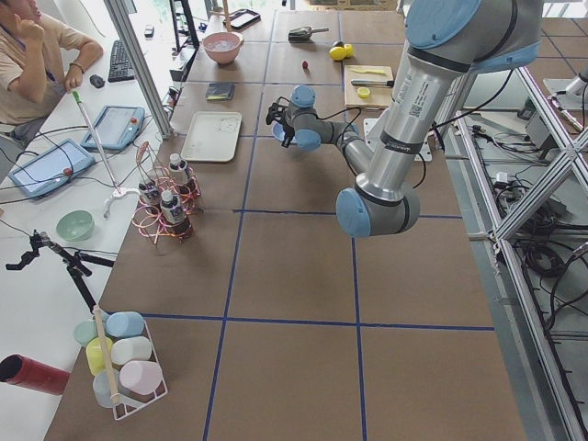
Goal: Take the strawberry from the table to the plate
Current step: 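Slide the light blue plate with the left gripper toward the table center, then release the plate and pull the left arm back out of view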
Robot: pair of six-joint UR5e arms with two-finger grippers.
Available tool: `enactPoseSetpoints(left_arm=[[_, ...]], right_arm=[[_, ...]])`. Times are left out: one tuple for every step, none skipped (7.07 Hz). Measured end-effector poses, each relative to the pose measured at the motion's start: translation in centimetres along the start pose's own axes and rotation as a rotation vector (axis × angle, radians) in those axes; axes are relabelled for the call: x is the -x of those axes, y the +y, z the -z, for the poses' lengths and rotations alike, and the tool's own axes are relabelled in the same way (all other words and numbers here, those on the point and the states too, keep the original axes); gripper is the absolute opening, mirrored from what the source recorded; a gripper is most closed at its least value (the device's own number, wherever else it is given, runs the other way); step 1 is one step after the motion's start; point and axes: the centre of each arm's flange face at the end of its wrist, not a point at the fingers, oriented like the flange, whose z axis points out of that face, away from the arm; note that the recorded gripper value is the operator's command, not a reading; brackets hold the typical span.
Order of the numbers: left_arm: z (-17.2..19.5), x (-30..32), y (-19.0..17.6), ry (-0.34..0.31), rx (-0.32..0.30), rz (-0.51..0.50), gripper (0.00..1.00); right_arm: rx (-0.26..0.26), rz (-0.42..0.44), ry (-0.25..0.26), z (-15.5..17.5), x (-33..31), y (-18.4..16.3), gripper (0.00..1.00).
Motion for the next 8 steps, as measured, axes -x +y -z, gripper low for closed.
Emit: enactPoseSetpoints(left_arm=[[-1.2,-0.3,0.7,0.007,-0.001,-0.008,0.00],[-2.2,-0.3,1.3,0.020,-0.001,-0.015,0.07],[-2.7,-0.3,1.6,0.031,-0.002,-0.019,0.35],[-2.9,-0.3,1.7,0.037,-0.005,-0.021,0.75],[-2.9,-0.3,1.7,0.041,-0.006,-0.021,1.00],[-2.7,-0.3,1.8,0.044,-0.008,-0.021,1.00],[-1.7,0.3,1.2,0.043,-0.021,-0.021,1.00],[0.8,2.3,-0.2,0.024,-0.026,-0.030,1.00]], right_arm=[[0.000,-0.001,0.000,0.0,0.0,0.0,1.00],[0.000,-0.001,0.000,0.0,0.0,0.1,1.00],[0.000,0.000,0.000,0.0,0.0,0.1,1.00],[0.000,0.000,0.000,0.0,0.0,0.1,1.00],[0.000,-0.001,0.000,0.0,0.0,0.1,1.00],[0.001,0.000,0.000,0.0,0.0,0.1,1.00],[-0.001,0.004,0.000,0.1,0.1,0.1,1.00],[-0.011,0.015,-0.002,0.5,0.6,0.0,1.00]])
